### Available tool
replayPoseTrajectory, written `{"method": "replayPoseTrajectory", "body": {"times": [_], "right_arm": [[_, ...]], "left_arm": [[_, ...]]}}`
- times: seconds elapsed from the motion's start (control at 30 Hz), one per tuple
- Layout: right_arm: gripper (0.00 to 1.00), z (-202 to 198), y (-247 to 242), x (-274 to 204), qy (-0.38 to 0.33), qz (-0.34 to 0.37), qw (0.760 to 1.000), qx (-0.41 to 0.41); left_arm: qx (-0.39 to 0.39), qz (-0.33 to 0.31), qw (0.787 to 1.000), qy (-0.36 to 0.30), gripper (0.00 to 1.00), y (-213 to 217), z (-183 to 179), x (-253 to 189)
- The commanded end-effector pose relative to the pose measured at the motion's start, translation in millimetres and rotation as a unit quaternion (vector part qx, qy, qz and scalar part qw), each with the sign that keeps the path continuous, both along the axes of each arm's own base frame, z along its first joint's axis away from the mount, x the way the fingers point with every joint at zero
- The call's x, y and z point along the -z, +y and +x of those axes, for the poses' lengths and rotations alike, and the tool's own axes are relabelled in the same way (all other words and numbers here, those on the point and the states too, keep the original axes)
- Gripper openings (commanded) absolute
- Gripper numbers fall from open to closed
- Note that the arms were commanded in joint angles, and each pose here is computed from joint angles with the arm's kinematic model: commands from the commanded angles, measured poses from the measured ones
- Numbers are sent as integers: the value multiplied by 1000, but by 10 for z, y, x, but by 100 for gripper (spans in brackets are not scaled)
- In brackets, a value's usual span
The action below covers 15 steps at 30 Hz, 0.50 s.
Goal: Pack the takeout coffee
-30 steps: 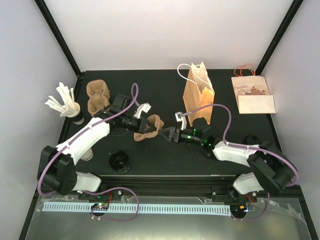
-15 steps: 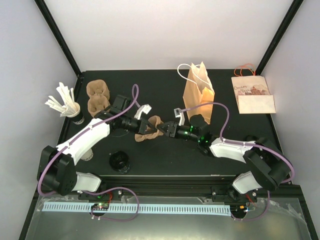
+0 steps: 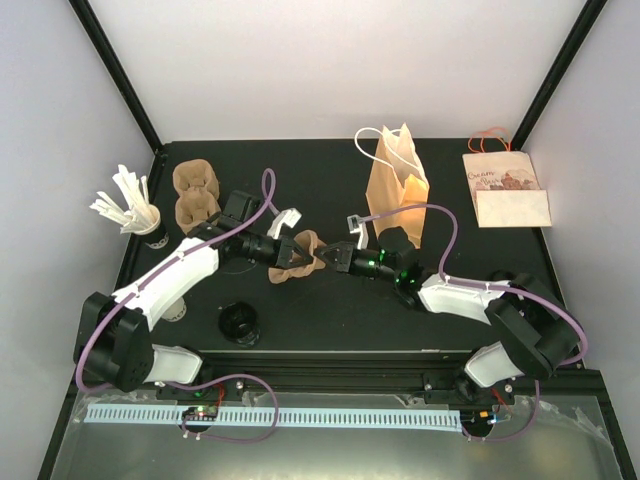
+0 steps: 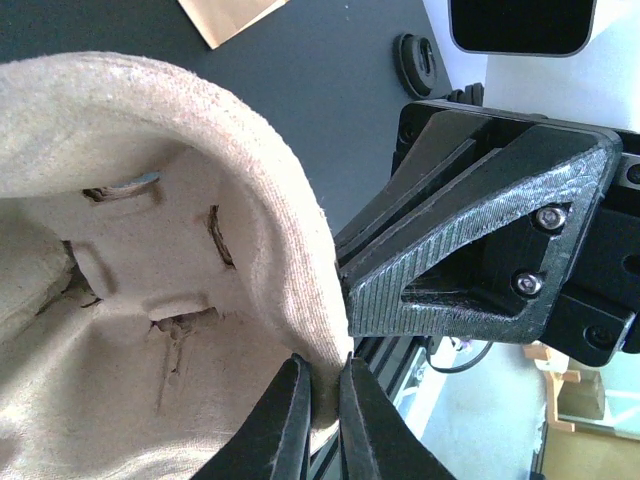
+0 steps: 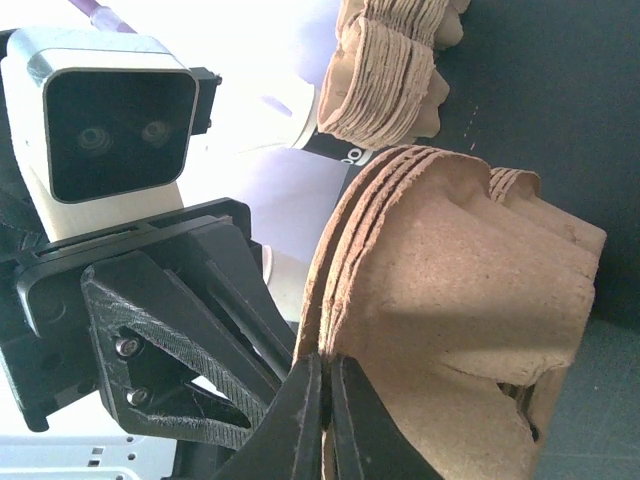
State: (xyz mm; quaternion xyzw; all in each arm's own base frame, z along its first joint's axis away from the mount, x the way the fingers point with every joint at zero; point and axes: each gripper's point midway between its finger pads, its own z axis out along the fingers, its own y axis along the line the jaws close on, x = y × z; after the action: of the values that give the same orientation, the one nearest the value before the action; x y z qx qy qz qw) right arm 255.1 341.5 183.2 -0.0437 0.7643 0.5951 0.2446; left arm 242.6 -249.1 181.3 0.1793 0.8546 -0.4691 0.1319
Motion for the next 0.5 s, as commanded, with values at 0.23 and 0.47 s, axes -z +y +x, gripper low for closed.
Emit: {"method": "replayPoseTrajectory", "body": {"times": [0.23,0.47], "right_arm": [[1,-8,58,150,-13,-60,998,-29],[1,-50,92,183,-4,-54,998,-44]], "left_arm": [[32,-37,999,-12,8,-78,-96,-160],[36,-46,998,-15,28,-94,-101,-173]]}}
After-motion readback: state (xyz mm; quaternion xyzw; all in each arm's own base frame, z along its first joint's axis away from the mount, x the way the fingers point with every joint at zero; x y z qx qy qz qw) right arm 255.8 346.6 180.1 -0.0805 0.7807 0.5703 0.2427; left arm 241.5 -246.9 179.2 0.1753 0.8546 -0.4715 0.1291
